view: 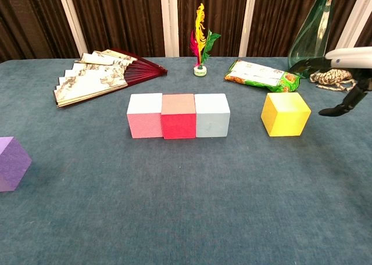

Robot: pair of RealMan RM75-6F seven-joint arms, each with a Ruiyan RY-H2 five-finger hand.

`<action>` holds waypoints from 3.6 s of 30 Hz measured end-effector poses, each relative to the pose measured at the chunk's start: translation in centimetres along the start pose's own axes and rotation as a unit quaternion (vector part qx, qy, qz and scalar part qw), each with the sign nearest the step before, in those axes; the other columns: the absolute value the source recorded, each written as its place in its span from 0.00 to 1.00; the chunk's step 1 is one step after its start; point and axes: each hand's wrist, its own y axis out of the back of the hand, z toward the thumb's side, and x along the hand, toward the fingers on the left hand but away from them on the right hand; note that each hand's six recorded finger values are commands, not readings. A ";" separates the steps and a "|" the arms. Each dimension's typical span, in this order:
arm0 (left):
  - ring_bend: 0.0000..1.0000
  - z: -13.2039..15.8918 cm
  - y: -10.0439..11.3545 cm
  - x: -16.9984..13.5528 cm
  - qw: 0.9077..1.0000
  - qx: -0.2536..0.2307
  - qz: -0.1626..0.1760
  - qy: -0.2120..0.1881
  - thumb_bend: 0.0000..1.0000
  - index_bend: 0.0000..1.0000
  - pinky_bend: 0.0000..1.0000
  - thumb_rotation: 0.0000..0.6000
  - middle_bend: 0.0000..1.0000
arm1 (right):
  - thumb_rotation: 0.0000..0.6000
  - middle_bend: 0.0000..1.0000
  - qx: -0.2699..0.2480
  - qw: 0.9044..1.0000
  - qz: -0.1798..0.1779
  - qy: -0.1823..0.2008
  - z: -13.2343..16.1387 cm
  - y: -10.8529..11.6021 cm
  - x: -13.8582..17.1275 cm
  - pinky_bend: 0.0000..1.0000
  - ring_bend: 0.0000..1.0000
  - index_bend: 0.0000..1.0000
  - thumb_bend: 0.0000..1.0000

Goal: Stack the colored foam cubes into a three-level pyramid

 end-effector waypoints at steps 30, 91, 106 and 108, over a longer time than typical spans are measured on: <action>0.00 -1.1 -0.4 0.5 1.000 -0.003 -0.012 0.015 0.12 0.00 0.02 1.00 0.01 | 1.00 0.13 0.017 0.999 0.030 -0.029 0.5 -2.1 -5.4 0.00 0.04 0.00 0.32; 0.00 -1.2 -0.6 0.4 0.998 -0.043 -0.037 0.009 0.12 0.00 0.02 1.00 0.01 | 1.00 0.48 0.035 0.993 -0.030 0.104 16.8 4.5 -6.8 0.12 0.35 0.00 0.32; 0.00 -1.4 -0.8 0.7 0.998 -0.044 -0.043 0.013 0.12 0.00 0.02 1.00 0.01 | 1.00 0.48 0.031 0.997 0.001 0.067 16.7 2.8 -8.3 0.12 0.35 0.00 0.32; 0.00 -1.4 -0.9 0.7 0.998 -0.045 -0.043 0.013 0.12 0.00 0.02 1.00 0.01 | 1.00 0.48 0.021 0.998 0.004 0.059 16.7 2.8 -8.5 0.12 0.35 0.00 0.32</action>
